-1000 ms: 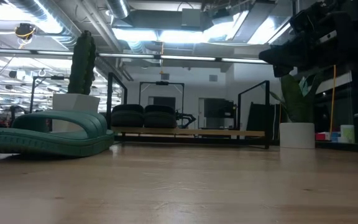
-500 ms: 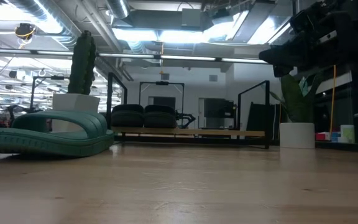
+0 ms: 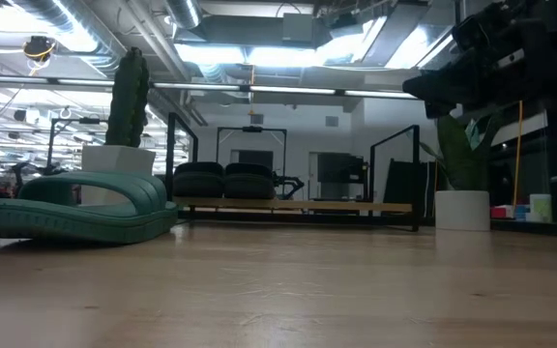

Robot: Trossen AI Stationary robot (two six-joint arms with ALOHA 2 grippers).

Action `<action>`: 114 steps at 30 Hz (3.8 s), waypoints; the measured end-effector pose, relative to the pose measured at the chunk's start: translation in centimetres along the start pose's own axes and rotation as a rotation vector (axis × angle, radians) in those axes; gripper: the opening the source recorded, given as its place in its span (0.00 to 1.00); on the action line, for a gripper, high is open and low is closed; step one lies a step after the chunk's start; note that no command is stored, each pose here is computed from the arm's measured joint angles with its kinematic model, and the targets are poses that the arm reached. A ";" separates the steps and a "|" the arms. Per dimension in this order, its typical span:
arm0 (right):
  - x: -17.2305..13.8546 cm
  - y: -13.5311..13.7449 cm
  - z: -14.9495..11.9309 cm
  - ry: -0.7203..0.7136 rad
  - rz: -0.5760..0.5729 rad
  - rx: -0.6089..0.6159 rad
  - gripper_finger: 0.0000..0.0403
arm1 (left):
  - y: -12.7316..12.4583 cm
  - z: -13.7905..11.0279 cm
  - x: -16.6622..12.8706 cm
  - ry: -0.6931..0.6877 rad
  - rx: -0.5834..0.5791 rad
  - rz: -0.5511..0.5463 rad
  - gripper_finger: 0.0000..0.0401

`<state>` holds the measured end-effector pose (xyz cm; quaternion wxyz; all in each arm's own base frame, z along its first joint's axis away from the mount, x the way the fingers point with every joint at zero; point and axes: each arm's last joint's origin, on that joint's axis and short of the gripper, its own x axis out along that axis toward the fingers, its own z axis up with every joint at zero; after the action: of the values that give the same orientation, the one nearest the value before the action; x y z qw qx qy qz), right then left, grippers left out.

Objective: Pick and place slides into the shelf
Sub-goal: Put the left green slide on the shelf

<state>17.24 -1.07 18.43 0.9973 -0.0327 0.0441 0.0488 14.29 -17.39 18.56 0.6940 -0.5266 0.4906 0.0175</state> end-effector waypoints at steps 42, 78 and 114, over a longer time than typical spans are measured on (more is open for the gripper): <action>7.8 6.2 4.9 0.354 0.022 -0.641 0.03 | -3.7 16.4 -4.3 -0.647 0.092 0.007 0.00; 15.1 8.7 6.0 0.344 0.055 -1.250 0.28 | -5.0 17.8 -5.3 -0.726 0.076 -0.183 0.00; 15.6 7.7 5.9 0.333 0.044 -1.282 0.27 | -5.4 18.0 -5.6 -0.742 0.117 -0.221 0.00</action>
<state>32.39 8.47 22.43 0.7591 -0.6258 0.1606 0.0799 26.28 -3.59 25.67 0.8508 -0.4938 0.1468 0.1041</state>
